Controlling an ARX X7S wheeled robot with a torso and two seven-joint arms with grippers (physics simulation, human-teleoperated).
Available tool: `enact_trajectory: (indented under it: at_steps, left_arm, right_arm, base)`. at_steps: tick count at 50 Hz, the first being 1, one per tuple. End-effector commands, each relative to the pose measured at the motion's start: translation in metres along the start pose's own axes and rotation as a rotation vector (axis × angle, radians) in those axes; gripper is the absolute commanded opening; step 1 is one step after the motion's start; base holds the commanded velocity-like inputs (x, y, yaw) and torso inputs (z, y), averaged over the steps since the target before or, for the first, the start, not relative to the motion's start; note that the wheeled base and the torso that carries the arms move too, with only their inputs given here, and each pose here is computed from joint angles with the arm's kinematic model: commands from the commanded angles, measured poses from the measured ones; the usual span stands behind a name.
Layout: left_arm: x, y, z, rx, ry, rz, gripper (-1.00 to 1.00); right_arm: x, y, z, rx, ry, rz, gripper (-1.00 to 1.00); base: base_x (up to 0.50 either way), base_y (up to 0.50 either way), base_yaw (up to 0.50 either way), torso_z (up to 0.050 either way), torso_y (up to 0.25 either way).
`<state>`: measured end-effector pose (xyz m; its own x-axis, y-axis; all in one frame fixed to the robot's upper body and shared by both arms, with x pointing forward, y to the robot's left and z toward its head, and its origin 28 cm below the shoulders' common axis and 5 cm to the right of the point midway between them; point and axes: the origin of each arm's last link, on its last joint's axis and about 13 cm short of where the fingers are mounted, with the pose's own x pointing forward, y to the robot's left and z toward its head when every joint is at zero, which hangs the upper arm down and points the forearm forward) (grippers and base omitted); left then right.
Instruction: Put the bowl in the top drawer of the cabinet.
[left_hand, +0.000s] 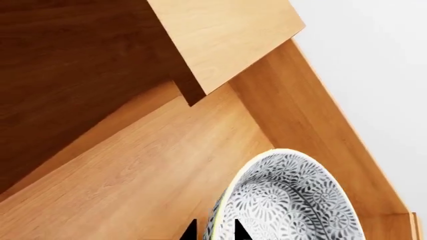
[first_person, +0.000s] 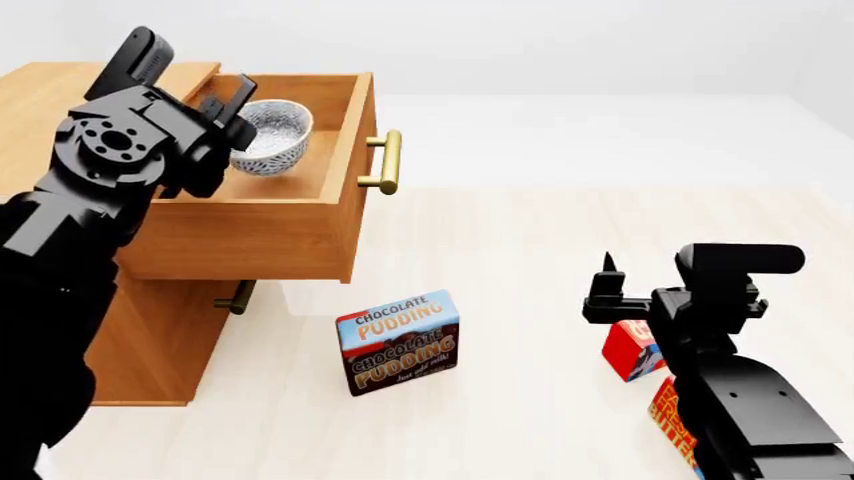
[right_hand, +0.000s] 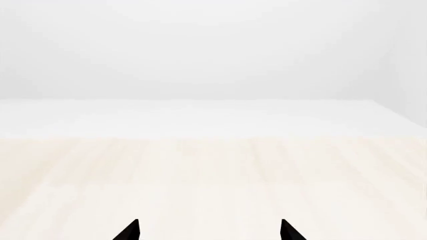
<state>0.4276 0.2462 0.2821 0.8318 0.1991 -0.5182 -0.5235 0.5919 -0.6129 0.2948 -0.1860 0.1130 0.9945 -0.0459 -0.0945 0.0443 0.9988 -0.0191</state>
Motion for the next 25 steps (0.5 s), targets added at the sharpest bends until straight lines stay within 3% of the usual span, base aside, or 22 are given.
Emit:
enact_trajectory:
  at_steps: [1,25]
  left_arm:
    - [-0.0012,-0.0027,0.0004,-0.008,-0.005,-0.006,1.0]
    - [-0.0065,-0.0065,0.0069,0.007,-0.007,-0.049,1.0]
  right_arm:
    - [0.0001,-0.0001,-0.0003,0.0,0.0,-0.003,1.0]
    - [-0.0004,0.0001,0.0009,-0.002,-0.004,-0.005,1.0]
  base:
    - [0.0,0.0,0.0,0.0,0.0]
    - [0.0,0.0,0.0,0.0,0.0]
